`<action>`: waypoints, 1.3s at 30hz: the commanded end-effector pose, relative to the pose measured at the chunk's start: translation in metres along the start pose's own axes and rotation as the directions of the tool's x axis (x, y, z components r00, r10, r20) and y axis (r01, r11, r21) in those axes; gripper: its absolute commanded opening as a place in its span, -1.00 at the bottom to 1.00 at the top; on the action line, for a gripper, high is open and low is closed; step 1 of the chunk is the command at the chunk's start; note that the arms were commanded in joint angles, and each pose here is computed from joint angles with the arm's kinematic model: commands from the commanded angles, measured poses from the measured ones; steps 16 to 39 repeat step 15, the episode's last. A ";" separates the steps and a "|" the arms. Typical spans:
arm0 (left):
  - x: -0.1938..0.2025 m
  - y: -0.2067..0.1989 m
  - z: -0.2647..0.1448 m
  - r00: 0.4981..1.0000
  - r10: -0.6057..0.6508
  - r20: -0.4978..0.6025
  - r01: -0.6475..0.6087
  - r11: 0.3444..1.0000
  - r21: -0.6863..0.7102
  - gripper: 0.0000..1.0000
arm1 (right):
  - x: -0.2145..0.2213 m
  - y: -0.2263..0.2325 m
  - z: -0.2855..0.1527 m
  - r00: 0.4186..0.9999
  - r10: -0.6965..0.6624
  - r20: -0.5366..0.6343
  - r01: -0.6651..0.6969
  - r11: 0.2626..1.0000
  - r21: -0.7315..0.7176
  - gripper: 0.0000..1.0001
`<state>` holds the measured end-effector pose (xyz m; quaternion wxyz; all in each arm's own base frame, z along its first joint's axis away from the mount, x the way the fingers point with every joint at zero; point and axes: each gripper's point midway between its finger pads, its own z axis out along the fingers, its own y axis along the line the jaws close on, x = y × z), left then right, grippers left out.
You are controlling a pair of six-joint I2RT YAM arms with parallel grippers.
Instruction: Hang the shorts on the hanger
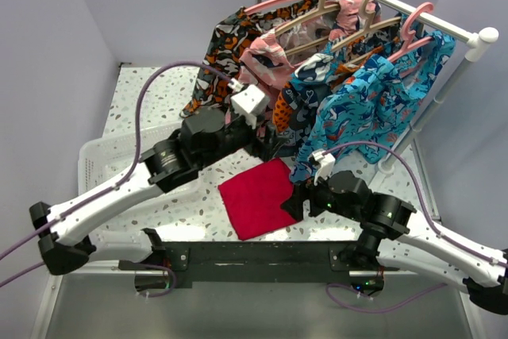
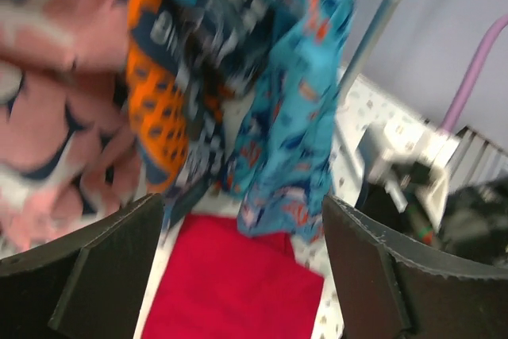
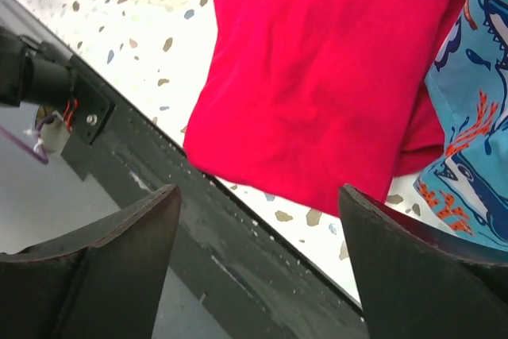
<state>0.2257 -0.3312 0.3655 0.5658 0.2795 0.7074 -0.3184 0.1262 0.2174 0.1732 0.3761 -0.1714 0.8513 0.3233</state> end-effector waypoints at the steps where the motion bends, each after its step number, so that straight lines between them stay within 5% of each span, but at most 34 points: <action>1: 0.056 0.033 -0.027 0.986 -0.156 -0.054 0.144 0.974 -0.174 0.80 | -0.017 0.000 0.011 0.993 0.052 0.103 -0.053 0.999 0.005 0.74; 5: 0.127 0.057 -0.053 0.961 -0.250 -0.115 0.207 0.931 -0.299 0.92 | -0.018 0.002 0.022 0.987 0.083 0.137 -0.082 0.997 -0.013 0.78; 11: 0.170 0.073 -0.082 0.946 -0.311 -0.090 0.260 0.895 -0.362 0.95 | -0.013 -0.006 0.032 0.981 0.114 0.158 -0.116 0.993 0.006 0.82; 39: 0.172 0.078 -0.091 0.944 -0.327 -0.050 0.285 0.882 -0.375 0.99 | -0.013 -0.010 0.033 0.979 0.116 0.167 -0.121 0.992 0.023 0.83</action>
